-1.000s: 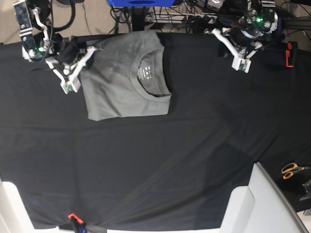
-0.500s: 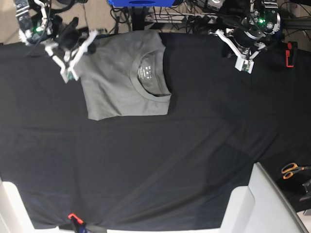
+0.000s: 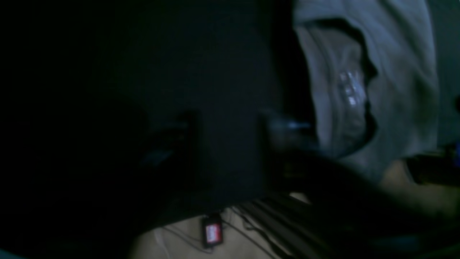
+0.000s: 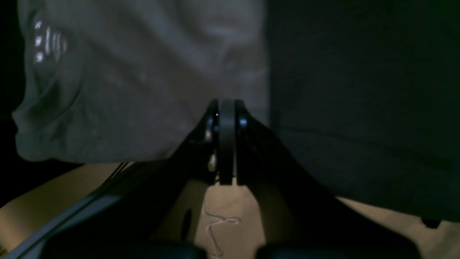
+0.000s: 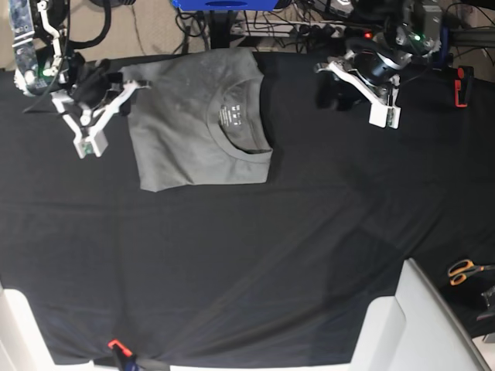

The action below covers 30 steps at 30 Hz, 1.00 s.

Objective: Fold the T-shirt properly

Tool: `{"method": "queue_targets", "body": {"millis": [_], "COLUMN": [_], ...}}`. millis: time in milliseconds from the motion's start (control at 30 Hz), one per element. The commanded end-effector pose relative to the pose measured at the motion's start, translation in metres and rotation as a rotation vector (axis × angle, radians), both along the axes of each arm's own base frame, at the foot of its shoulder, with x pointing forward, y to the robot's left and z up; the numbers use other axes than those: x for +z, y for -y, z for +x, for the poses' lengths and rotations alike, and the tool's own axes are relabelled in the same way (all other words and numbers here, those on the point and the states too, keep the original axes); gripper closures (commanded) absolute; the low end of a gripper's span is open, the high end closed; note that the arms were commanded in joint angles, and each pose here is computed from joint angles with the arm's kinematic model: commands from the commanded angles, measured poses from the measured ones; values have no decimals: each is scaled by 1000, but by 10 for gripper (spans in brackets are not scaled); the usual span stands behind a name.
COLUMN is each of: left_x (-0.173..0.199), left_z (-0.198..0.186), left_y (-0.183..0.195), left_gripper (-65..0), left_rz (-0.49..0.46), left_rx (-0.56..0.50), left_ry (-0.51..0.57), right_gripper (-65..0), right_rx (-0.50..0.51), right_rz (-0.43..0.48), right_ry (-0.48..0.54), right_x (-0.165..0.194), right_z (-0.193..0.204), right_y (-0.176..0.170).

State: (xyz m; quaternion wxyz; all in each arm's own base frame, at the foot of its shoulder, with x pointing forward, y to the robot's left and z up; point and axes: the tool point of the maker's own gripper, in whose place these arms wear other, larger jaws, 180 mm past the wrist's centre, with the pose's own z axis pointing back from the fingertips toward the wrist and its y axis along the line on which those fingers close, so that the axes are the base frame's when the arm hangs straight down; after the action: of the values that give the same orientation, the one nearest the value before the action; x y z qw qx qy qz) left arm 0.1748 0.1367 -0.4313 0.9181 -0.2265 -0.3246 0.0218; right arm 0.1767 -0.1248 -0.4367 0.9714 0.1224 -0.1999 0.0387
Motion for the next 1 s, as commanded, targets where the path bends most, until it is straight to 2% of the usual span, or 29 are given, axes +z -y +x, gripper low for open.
{"method": "queue_targets", "body": {"millis": [0, 67, 167, 267, 567, 800, 967], "left_x": [10, 11, 14, 10, -33, -57, -67], "left_z": [11, 17, 15, 15, 9, 4, 8], "left_y": [14, 38, 74, 98, 112, 152, 162], "left_gripper": [-495, -650, -650, -650, -650, -650, -650], "left_rz": [-66, -151, -252, -324, -373, -302, -304], "left_rx": [-13, -77, -264, -348, -290, -409, -411], "left_ry": [39, 50, 102, 110, -13, -62, -93], "right_gripper": [-2, -2, -2, -2, -2, -2, -2], "right_rx": [-4, -15, -29, -36, -43, 28, -43], "right_rz": [0, -2, -6, -12, -19, 4, -20], "right_ry": [23, 32, 31, 9, -2, 14, 28], "right_x": [2, -5, -13, -20, -24, -22, -18], "right_z": [5, 5, 2, -2, -4, -5, 0], "right_y": [2, 5, 9, 12, 16, 9, 33]}}
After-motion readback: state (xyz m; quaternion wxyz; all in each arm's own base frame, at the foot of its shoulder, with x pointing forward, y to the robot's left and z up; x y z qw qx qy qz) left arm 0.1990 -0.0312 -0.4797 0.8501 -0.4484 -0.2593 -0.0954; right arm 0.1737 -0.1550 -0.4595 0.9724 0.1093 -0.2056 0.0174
